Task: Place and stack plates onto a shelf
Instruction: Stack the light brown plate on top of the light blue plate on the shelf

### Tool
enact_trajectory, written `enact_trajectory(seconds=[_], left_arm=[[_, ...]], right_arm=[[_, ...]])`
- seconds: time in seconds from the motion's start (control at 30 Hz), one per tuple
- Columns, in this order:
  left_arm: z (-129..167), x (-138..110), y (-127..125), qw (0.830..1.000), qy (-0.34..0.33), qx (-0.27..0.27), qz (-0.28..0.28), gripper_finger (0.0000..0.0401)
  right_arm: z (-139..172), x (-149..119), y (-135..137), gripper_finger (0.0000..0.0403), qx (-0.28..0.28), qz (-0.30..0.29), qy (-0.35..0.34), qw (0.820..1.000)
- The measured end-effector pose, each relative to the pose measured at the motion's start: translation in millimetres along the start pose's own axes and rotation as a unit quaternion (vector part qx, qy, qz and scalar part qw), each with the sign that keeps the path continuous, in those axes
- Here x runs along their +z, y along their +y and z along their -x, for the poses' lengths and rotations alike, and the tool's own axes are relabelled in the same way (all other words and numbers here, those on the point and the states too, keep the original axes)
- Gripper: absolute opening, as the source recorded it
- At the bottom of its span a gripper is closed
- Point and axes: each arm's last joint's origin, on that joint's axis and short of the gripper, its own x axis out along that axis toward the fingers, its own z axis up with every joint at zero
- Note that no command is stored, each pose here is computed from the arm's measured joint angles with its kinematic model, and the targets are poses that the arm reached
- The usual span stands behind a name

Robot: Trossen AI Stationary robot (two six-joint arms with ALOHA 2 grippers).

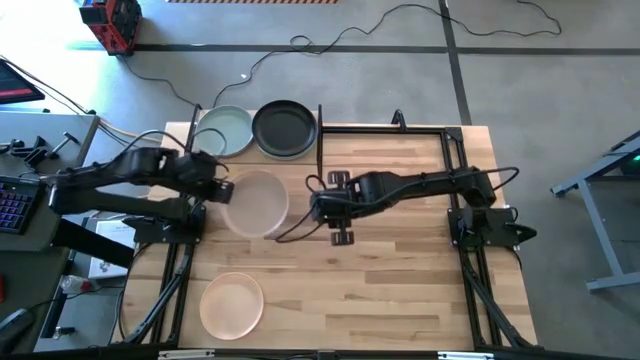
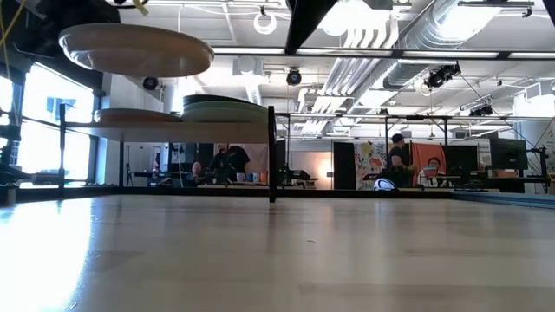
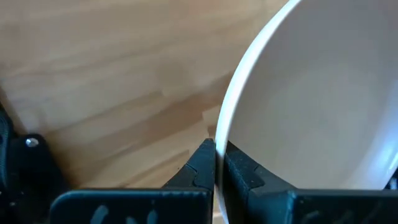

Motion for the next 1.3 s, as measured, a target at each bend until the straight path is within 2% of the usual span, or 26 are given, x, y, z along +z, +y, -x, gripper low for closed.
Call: enact_trajectory(seconds=[0.2, 0.33, 0.47, 0.6, 0.73, 0.93, 1.13, 1.3], left_arm=[[15, 4, 18, 0.996, -0.071, 0.002, 0.046, 0.0001], [22, 4, 30, 0.989, -0.108, 0.010, 0.099, 0.0001], [28, 6, 38, 0.976, -0.157, 0.017, 0.149, 0.0001], [32, 11, 44, 0.958, -0.217, 0.046, 0.181, 0.0001], [44, 16, 44, 0.942, -0.253, 0.044, 0.216, 0.0001], [74, 28, 37, 0.917, -0.319, 0.045, 0.236, 0.0001], [91, 41, 29, 0.898, -0.354, 0.058, 0.253, 0.0001], [93, 60, 24, 0.889, -0.366, 0.108, 0.252, 0.0001]], right_arm=[[-6, -2, -22, 0.0142, -0.010, 0.008, 0.011, 1.000], [-10, -4, -39, 0.0142, -0.018, 0.031, 0.018, 0.999], [-15, -7, -59, 0.0142, -0.026, 0.053, 0.026, 0.998], [-19, -12, -78, 0.0142, -0.034, 0.068, 0.036, 0.996], [-23, -17, -98, 0.0142, -0.041, 0.069, 0.045, 0.996], [-28, -27, -128, 0.0142, -0.029, 0.062, 0.051, 0.996], [-32, -38, -156, 0.0142, -0.010, 0.024, 0.048, 0.998], [-34, -46, -174, 0.0142, -0.008, -0.001, 0.047, 0.999]])
